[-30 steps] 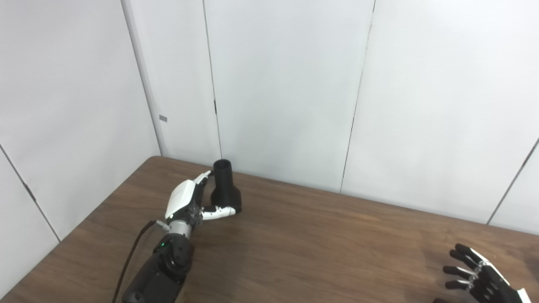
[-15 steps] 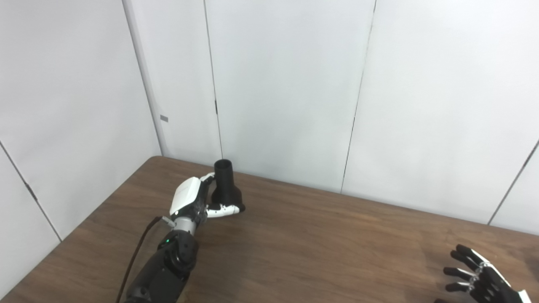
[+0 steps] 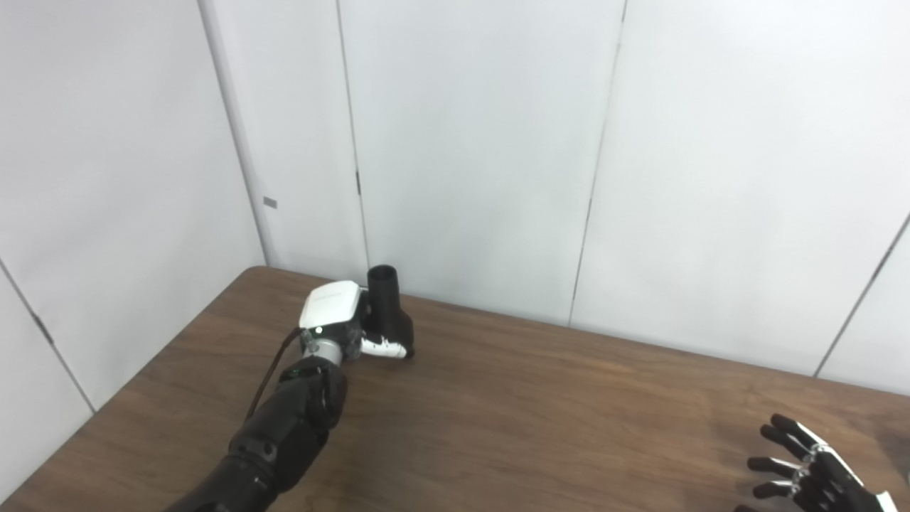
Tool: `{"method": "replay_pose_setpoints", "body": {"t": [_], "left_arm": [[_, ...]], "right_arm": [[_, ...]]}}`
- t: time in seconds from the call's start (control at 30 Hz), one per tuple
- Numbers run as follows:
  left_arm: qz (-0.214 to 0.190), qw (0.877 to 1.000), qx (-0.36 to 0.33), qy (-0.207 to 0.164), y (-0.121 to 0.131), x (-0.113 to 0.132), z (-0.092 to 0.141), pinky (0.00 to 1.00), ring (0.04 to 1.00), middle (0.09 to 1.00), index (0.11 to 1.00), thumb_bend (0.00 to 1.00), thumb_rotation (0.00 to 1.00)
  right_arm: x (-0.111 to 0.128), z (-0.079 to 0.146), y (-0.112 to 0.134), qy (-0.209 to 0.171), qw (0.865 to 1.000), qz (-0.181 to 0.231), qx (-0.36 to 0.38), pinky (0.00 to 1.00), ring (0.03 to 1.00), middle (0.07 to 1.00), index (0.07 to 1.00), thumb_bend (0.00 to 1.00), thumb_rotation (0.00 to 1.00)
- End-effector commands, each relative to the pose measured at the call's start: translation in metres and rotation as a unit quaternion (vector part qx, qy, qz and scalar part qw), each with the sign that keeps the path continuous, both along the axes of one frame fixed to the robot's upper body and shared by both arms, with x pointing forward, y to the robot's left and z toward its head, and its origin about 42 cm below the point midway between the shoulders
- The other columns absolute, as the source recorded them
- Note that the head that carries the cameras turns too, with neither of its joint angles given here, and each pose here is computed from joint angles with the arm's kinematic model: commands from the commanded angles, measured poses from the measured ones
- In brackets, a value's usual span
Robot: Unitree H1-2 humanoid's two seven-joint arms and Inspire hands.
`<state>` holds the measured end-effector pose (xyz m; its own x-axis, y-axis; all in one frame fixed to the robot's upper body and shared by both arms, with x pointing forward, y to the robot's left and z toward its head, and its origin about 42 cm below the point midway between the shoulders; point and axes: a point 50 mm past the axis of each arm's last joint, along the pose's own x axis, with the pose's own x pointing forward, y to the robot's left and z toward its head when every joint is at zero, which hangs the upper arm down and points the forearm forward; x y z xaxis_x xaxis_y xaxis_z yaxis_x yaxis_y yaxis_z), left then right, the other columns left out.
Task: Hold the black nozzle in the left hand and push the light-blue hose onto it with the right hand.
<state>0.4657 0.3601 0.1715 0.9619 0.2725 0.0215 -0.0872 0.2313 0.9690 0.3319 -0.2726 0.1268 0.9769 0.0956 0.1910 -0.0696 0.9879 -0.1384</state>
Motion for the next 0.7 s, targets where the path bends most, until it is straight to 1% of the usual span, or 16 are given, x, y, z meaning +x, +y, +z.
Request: {"method": "replay_pose_setpoints", "body": {"t": [0.0,0.03,0.07,0.13,0.23,0.3,0.33,0.4,0.47,0.53,0.6,0.67], "left_arm": [[0.002,0.997,-0.027,0.069,-0.003,-0.023,-0.051,0.19,0.279,0.469,0.495,0.53,0.01],[0.002,0.998,-0.029,0.064,-0.003,-0.023,-0.053,0.18,0.257,0.472,0.491,0.53,0.00],[0.001,0.998,-0.034,0.059,-0.003,-0.024,-0.055,0.18,0.260,0.473,0.488,0.53,0.00],[-0.003,0.998,-0.038,0.048,-0.004,-0.025,-0.058,0.18,0.270,0.414,0.504,0.52,0.00],[-0.009,0.998,-0.047,0.030,-0.007,-0.026,-0.062,0.19,0.276,0.401,0.504,0.52,0.00],[-0.014,0.998,-0.055,0.023,-0.011,-0.026,-0.064,0.21,0.298,0.406,0.507,0.52,0.00],[-0.024,0.998,-0.063,0.015,-0.013,-0.027,-0.065,0.21,0.298,0.406,0.507,0.52,0.00],[-0.041,0.997,-0.072,0.004,-0.016,-0.028,-0.066,0.29,0.383,0.444,0.501,0.52,0.00],[-0.054,0.995,-0.083,-0.003,-0.019,-0.029,-0.067,0.36,0.437,0.479,0.491,0.52,0.00],[-0.073,0.992,-0.100,-0.012,-0.028,-0.031,-0.069,0.37,0.439,0.481,0.491,0.52,0.00],[-0.088,0.990,-0.111,-0.018,-0.035,-0.033,-0.071,0.35,0.415,0.463,0.504,0.52,0.00],[-0.108,0.987,-0.117,-0.024,-0.044,-0.036,-0.073,0.35,0.400,0.470,0.511,0.51,0.00]], "right_arm": [[0.006,0.019,-0.001,-0.040,0.999,0.003,0.002,0.50,0.660,0.823,0.826,0.64,0.00],[0.006,0.019,0.000,-0.040,0.999,0.002,0.003,0.50,0.661,0.824,0.827,0.65,0.00],[0.006,0.020,0.000,-0.039,0.999,0.001,0.004,0.50,0.664,0.826,0.829,0.64,0.00],[0.005,0.020,0.000,-0.039,0.999,0.000,0.005,0.50,0.665,0.825,0.833,0.65,0.00],[0.005,0.021,-0.001,-0.043,0.999,-0.001,0.001,0.50,0.656,0.821,0.834,0.65,0.00],[0.005,0.021,0.000,-0.044,0.999,-0.001,0.001,0.50,0.657,0.817,0.833,0.64,0.00],[0.005,0.022,0.000,-0.044,0.999,0.000,0.004,0.50,0.657,0.817,0.833,0.64,0.00],[0.005,0.022,0.000,-0.045,0.999,0.002,0.006,0.50,0.661,0.818,0.838,0.64,0.00],[0.005,0.021,0.001,-0.044,0.999,0.002,0.007,0.50,0.667,0.826,0.845,0.64,0.00],[0.006,0.018,0.001,-0.042,0.999,0.004,0.015,0.51,0.669,0.830,0.849,0.65,0.00],[0.008,0.015,0.002,-0.041,0.999,0.008,0.024,0.52,0.674,0.840,0.859,0.65,0.00],[0.009,0.013,0.004,-0.040,0.999,0.009,0.025,0.52,0.671,0.840,0.851,0.65,0.00]]}}
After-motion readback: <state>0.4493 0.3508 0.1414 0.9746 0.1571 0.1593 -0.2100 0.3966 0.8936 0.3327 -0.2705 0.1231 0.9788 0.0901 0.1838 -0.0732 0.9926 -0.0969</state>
